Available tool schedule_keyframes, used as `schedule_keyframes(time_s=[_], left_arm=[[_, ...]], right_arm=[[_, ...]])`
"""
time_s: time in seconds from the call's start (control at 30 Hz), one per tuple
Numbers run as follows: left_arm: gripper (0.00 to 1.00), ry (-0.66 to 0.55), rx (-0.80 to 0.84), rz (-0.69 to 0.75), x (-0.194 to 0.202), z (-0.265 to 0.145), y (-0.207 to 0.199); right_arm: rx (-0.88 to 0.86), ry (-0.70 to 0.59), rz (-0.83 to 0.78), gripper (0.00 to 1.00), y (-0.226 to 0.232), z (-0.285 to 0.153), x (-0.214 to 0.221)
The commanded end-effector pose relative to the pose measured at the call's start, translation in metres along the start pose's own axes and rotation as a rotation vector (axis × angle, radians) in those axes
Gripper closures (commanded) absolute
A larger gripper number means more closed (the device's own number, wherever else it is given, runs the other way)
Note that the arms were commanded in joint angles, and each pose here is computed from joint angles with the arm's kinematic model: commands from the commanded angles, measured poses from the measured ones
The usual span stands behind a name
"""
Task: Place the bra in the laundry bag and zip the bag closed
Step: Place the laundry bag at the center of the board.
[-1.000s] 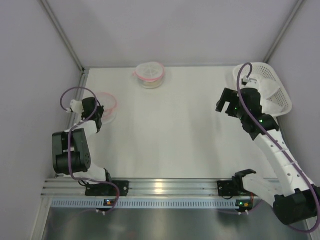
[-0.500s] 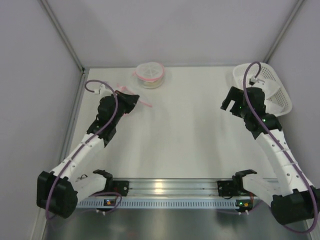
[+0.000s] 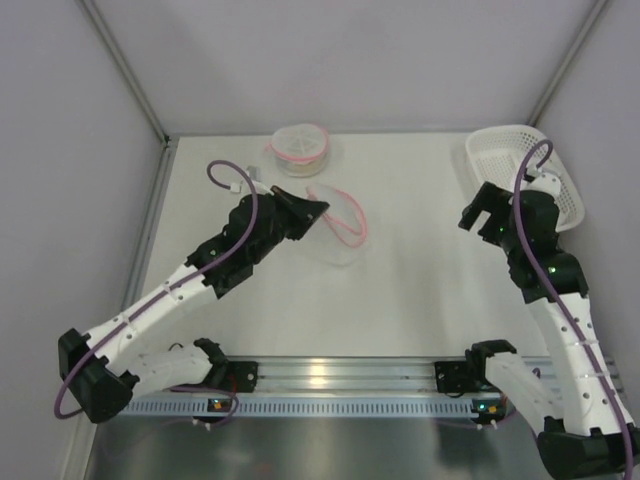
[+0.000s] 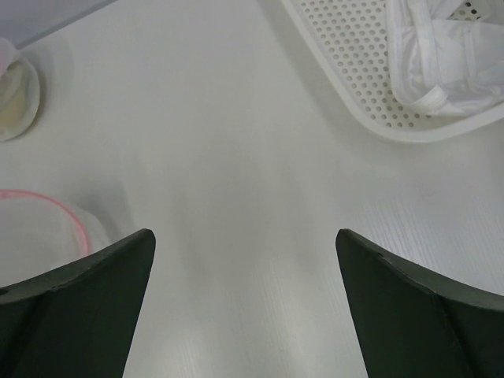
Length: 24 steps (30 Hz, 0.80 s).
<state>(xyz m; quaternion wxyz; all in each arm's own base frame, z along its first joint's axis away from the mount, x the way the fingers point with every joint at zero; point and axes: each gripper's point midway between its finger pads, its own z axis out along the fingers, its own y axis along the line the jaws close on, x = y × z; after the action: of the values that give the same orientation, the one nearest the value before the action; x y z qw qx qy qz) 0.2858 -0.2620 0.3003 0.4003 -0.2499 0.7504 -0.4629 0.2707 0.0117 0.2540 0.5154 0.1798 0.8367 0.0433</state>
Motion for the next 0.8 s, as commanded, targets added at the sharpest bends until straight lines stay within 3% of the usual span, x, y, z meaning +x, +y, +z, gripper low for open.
schedule_keyframes(time_s=[0.0, 0.1, 0.27, 0.33, 0.47, 0.6, 0.7, 0.77], left_arm=[[1.0, -0.099, 0.054, -0.27, -0.018, -0.016, -0.034], [1.0, -0.117, -0.021, -0.434, -0.01, -0.005, -0.004], [1.0, -0.181, -0.172, -0.56, 0.003, 0.008, 0.067], [1.0, -0.282, -0.216, -0.585, -0.005, 0.007, 0.097], [1.0, -0.451, -0.219, -0.55, -0.032, -0.003, 0.116], [0.86, -0.625, -0.222, -0.46, -0.069, -0.022, 0.116], [0.67, -0.732, -0.24, -0.459, -0.093, -0.035, 0.121], [0.32, -0.793, -0.241, -0.465, -0.11, -0.04, 0.122]], right_arm=[[-0.009, -0.006, 0.004, 0.01, -0.001, -0.006, -0.003], [-0.032, 0.007, 0.021, 0.01, 0.004, -0.004, 0.001], [-0.046, 0.033, 0.015, 0.01, 0.006, -0.001, 0.008], [-0.043, 0.04, 0.003, 0.01, 0.006, 0.001, 0.009], [-0.058, 0.061, 0.0, 0.01, 0.009, 0.005, 0.013], [-0.075, 0.077, 0.0, 0.01, 0.014, 0.011, 0.016], [-0.083, 0.088, 0.003, 0.01, 0.016, 0.017, 0.019], [-0.092, 0.095, 0.002, 0.01, 0.019, 0.02, 0.019]])
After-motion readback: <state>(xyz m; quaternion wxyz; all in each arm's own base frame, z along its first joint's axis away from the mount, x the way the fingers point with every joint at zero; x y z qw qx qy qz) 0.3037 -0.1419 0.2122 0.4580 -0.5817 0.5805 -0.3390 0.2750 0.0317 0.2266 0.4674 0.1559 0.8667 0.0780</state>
